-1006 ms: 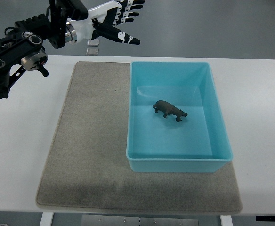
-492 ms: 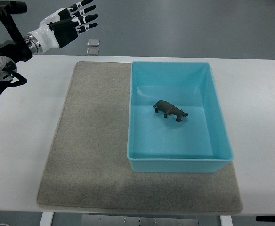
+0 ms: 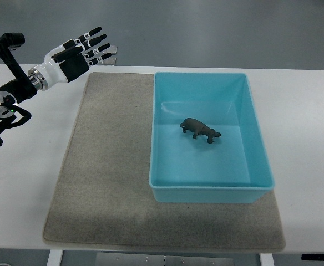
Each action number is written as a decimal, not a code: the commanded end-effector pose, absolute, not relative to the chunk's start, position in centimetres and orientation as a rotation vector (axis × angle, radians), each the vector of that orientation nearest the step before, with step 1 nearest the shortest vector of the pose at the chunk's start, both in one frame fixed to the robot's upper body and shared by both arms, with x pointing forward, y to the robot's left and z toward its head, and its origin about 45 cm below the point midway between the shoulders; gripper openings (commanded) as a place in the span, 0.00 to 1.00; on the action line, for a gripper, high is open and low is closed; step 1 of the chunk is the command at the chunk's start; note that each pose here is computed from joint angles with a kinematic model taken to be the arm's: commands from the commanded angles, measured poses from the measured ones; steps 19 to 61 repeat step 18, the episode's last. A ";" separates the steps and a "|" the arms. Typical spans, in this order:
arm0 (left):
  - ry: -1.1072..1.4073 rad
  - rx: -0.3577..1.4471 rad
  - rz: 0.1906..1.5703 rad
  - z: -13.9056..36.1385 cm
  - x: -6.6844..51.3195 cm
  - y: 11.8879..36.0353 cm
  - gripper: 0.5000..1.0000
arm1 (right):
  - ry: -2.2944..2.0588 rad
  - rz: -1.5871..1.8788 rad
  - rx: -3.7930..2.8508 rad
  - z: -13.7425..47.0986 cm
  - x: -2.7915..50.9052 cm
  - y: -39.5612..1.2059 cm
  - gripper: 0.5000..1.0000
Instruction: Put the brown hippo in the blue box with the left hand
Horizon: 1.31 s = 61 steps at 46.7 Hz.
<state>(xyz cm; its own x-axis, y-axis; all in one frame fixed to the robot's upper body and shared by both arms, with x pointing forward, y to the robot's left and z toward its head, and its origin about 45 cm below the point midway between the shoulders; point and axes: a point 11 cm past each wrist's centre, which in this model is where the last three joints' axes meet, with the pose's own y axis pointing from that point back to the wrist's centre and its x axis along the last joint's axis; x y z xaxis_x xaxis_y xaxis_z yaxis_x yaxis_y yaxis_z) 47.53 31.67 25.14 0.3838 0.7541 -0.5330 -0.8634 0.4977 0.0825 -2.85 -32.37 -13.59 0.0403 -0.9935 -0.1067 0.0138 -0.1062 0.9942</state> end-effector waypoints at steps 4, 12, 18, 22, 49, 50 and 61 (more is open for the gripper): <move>0.553 -0.222 1.042 25.2 47.5 31.7 1.00 | -1.114 -1.266 1.296 -13.6 -3.1 -32.3 0.87; 0.552 -0.221 1.044 25.2 47.5 31.8 1.00 | -1.116 -1.264 1.289 -13.6 -3.3 -32.4 0.87; 0.552 -0.221 1.044 25.2 47.5 31.8 1.00 | -1.116 -1.262 1.283 -13.6 -3.3 -32.5 0.87; 0.552 -0.221 1.044 25.2 47.5 31.8 1.00 | -1.116 -1.262 1.283 -13.6 -3.3 -32.5 0.87; 0.552 -0.221 1.044 25.2 47.5 31.8 1.00 | -1.116 -1.262 1.283 -13.6 -3.3 -32.5 0.87; 0.552 -0.221 1.044 25.2 47.5 31.8 1.00 | -1.116 -1.262 1.283 -13.6 -3.3 -32.5 0.87; 0.552 -0.221 1.044 25.2 47.5 31.8 1.00 | -1.116 -1.262 1.283 -13.6 -3.3 -32.5 0.87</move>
